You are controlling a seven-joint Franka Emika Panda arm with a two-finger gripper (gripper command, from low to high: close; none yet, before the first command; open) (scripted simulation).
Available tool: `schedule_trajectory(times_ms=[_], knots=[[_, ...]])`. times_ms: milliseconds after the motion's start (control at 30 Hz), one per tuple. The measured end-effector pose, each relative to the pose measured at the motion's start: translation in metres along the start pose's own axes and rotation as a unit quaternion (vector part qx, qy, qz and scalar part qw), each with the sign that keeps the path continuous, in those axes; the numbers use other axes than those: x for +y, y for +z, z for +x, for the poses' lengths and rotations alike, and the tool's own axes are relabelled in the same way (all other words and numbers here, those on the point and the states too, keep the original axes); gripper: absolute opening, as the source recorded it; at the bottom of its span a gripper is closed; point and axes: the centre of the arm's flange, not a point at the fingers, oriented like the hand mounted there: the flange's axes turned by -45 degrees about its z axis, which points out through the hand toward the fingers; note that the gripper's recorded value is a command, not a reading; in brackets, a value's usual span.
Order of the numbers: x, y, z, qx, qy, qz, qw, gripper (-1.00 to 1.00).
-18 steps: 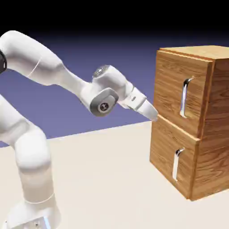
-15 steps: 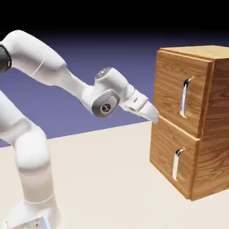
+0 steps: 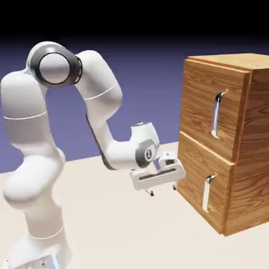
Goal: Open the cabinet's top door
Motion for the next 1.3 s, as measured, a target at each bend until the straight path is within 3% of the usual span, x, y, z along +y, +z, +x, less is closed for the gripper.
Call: schedule_trajectory(times_ms=[367, 567, 767, 1033, 1300], knots=[[-0.046, 0.042, 0.039, 0.089, -0.338, 0.028, 0.936, 1.00], [-0.045, 0.028, 0.057, 0.145, -0.480, -0.049, 0.864, 1.00], [-0.020, -0.008, 0.060, 0.155, -0.579, -0.182, 0.779, 1.00], [0.039, -0.082, 0.021, 0.046, -0.640, -0.386, 0.663, 1.00], [0.093, -0.176, -0.084, -0.206, -0.615, -0.522, 0.553, 1.00]])
